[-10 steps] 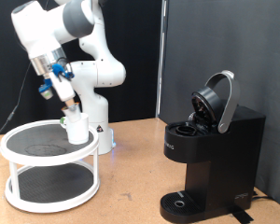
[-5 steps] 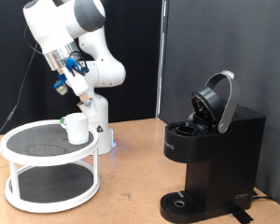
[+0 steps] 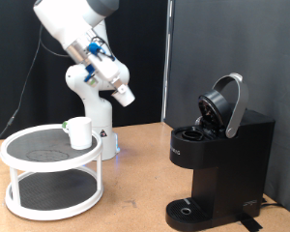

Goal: Make a cup of coffee with the keurig machine

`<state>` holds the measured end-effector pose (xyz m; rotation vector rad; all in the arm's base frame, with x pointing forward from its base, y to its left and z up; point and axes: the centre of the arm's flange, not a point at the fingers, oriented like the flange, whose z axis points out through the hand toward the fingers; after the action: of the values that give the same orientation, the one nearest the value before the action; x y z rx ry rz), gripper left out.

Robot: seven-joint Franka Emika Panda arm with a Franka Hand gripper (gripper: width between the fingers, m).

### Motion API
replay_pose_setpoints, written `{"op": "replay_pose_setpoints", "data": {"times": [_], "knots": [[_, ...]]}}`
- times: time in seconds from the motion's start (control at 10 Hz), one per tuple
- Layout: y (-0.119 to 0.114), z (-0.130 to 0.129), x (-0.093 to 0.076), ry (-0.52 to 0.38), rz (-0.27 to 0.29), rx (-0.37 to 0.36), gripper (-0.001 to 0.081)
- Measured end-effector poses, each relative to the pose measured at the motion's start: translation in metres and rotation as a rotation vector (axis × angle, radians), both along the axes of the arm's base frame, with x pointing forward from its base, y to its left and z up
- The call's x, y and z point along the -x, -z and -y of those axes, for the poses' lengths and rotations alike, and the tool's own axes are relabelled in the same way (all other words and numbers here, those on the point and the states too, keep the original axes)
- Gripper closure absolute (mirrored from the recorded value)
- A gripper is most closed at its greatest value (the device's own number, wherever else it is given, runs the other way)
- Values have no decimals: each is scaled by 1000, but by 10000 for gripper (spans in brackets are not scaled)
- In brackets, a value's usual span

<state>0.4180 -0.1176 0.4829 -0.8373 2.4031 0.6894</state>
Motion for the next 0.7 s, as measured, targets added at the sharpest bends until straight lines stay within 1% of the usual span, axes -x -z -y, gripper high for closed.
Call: {"op": "replay_pose_setpoints", "data": {"times": [0.2,0.3,0.5,0.6,0.7], "knots": [[-12,-17,-9,-4,-3,0,421],[-11,-17,-9,-5,-3,1,421],[-16,-22,-12,13,22,-59,421],[-23,-28,-17,17,40,-80,421],[-32,-36,-22,14,46,-84,421]]}}
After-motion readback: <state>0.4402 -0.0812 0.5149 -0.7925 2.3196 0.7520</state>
